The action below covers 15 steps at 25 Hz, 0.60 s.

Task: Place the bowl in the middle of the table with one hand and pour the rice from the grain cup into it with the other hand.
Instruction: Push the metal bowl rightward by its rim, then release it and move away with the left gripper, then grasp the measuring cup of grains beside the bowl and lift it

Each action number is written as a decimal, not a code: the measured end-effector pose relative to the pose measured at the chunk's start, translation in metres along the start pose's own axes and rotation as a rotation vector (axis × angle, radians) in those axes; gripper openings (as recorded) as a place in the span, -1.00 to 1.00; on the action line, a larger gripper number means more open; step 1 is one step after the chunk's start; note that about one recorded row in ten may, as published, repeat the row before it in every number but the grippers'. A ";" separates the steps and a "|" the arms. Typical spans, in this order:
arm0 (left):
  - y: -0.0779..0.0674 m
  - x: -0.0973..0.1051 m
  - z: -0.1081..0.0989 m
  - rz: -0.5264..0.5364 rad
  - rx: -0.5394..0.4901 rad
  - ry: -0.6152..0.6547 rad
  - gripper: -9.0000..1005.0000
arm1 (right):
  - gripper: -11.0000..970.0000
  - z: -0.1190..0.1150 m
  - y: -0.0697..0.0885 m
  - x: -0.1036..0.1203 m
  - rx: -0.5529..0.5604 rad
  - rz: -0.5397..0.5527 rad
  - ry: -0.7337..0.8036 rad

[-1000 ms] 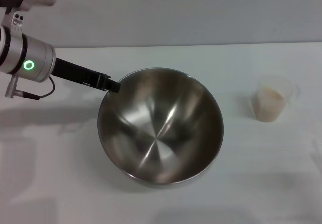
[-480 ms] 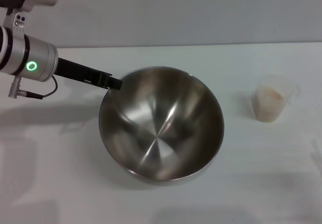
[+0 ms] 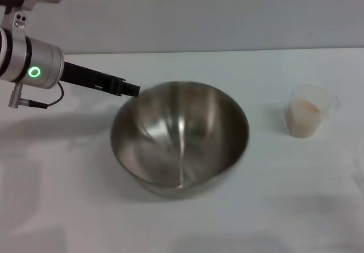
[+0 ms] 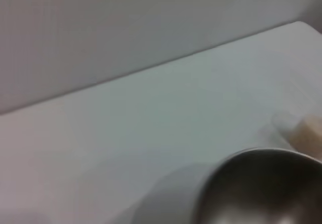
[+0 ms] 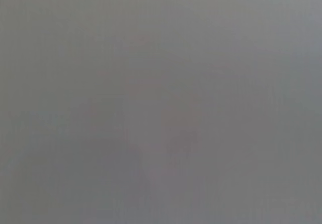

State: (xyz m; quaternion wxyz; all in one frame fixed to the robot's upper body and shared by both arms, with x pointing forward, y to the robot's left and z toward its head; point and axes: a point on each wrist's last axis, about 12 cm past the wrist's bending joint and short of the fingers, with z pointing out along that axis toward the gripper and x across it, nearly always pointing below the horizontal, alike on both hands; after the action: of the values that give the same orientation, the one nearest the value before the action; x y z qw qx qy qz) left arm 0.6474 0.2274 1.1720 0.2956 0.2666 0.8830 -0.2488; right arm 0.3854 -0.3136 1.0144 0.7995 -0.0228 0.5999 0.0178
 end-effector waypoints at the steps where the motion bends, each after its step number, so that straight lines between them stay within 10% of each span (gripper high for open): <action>1: -0.001 -0.001 -0.002 0.007 -0.001 -0.010 -0.60 | 0.73 0.000 0.000 0.000 0.000 0.000 0.000; 9: -0.014 -0.019 -0.035 0.132 -0.044 -0.184 -0.26 | 0.73 0.001 0.000 0.000 -0.001 0.000 -0.001; 15: -0.034 -0.005 -0.071 0.377 -0.241 -0.555 0.05 | 0.73 0.001 0.000 0.000 0.000 0.000 -0.003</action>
State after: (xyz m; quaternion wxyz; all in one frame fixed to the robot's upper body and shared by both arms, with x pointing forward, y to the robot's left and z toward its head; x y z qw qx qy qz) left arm 0.6020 0.2429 1.2344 0.5942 0.3102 0.7275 -0.1468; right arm 0.3866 -0.3137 1.0148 0.8003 -0.0226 0.5989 0.0176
